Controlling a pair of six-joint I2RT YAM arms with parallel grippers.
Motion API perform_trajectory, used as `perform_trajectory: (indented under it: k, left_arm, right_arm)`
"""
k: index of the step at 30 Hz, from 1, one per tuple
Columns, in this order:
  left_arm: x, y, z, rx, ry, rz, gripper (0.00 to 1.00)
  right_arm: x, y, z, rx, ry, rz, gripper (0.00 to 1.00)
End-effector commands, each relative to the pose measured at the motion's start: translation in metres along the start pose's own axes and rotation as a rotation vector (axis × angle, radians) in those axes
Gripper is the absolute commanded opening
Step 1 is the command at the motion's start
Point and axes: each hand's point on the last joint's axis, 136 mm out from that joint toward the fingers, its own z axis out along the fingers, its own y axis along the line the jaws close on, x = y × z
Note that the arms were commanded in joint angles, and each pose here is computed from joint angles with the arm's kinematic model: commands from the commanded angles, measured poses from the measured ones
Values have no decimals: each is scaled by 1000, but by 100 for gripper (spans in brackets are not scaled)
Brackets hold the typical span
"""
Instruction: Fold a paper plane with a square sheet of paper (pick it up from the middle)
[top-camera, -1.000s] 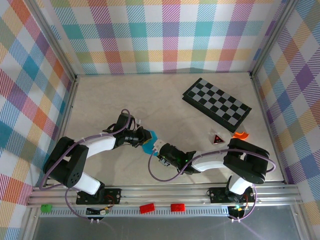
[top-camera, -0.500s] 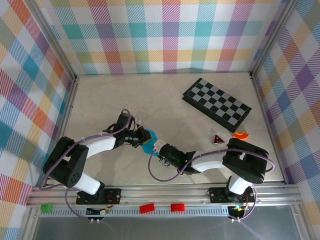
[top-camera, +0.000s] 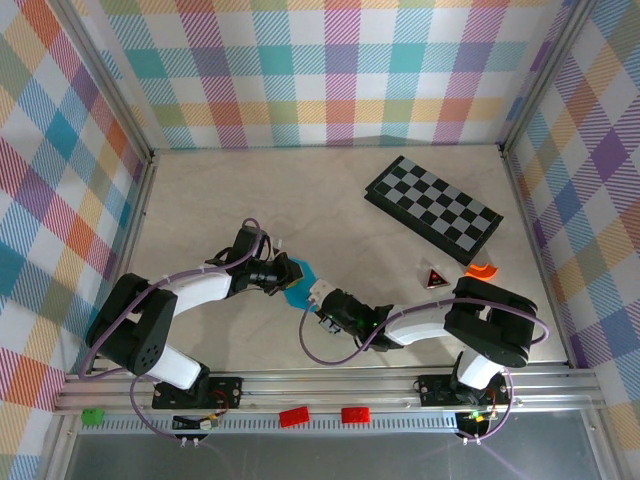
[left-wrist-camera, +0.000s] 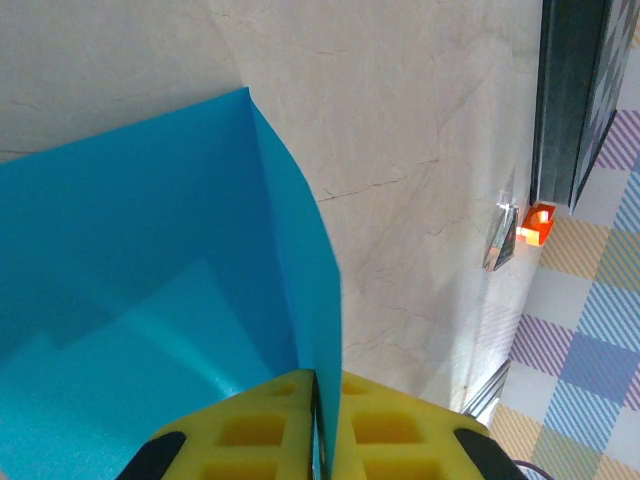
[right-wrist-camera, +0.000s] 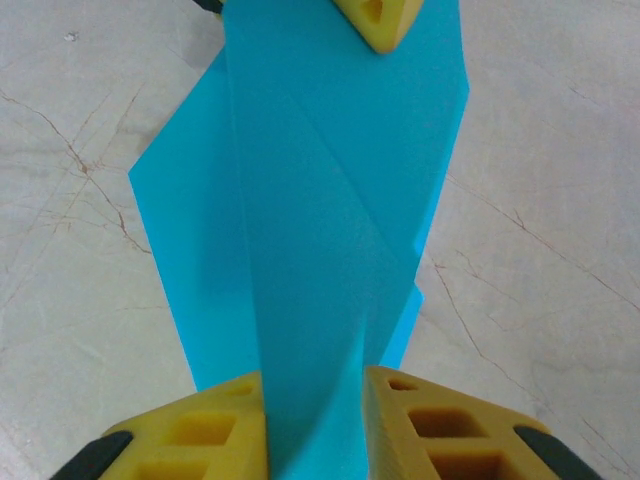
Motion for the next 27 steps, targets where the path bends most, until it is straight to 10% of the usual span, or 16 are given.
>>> perform_trajectory:
  k: [1, 10, 18, 27]
  left_arm:
    - [-4, -5, -3, 13, -10, 0, 9]
    - [-5, -4, -4, 8, -21, 2, 16]
    - [-20, -28, -41, 43, -192, 40, 100]
    - [-51, -32, -121, -51, -562, -51, 100]
  right_arm:
    - [-9, 3, -4, -21, -48, 34, 21]
    - [-7, 6, -3, -37, -37, 52, 15]
    - [-2, -9, 6, 17, -3, 206, 12]
    - [6, -13, 8, 43, 63, 305, 11]
